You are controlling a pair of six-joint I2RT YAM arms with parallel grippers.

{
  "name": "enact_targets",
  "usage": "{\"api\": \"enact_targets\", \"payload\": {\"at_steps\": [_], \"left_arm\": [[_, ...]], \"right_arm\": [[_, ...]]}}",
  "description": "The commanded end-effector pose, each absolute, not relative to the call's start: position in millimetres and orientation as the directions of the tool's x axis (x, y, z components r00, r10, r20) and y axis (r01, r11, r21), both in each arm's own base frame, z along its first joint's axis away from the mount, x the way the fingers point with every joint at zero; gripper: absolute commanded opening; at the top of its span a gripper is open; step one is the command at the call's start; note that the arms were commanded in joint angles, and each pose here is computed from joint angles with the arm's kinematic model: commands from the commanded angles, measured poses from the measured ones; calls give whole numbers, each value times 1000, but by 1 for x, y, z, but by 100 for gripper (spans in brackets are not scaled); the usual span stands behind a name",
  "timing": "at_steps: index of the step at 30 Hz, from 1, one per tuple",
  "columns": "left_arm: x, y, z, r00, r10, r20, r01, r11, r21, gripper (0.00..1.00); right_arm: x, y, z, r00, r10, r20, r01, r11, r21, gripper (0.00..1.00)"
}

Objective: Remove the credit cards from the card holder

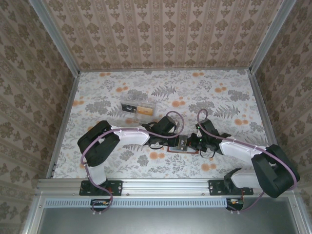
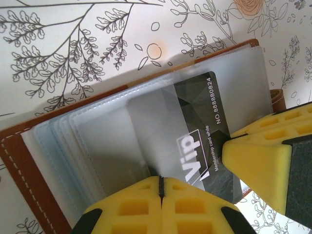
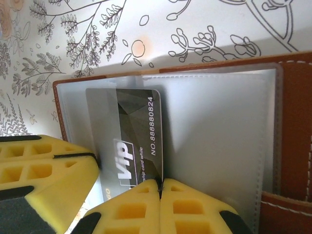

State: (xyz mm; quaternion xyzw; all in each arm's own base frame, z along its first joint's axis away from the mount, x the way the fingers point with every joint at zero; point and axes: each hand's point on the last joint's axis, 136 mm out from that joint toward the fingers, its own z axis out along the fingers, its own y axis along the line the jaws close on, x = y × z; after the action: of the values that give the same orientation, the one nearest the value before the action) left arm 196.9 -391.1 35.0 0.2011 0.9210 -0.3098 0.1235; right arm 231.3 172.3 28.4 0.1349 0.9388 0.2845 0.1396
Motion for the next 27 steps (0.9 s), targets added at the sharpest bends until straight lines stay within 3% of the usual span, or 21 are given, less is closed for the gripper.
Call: {"api": "enact_targets", "payload": {"at_steps": [1,14,20,24,27], "left_arm": [[187,-381,18,-896,321,-307,438,749,-497,1],[191,-375,21,-897,310,-317,435,750,-498,1],[193,-382,40,-888,300,-350,450,724,-522,2],[197,-386,65,-874,279,-398,469,700,-539,9],[202,-382,90,-857,248,-451,482,695,-533,25]], "right_arm": [[223,156,22,-917,352,-187,210,825,524,0],[205,117,29,-885,415,-209,279,834,476,0],[200,105,61,-864,403,-300,233,851,471,0],[202,106,91,-851,371,-373,159,856,491,0],[207,112,109,-854,332,-402,101,862,498,0]]}}
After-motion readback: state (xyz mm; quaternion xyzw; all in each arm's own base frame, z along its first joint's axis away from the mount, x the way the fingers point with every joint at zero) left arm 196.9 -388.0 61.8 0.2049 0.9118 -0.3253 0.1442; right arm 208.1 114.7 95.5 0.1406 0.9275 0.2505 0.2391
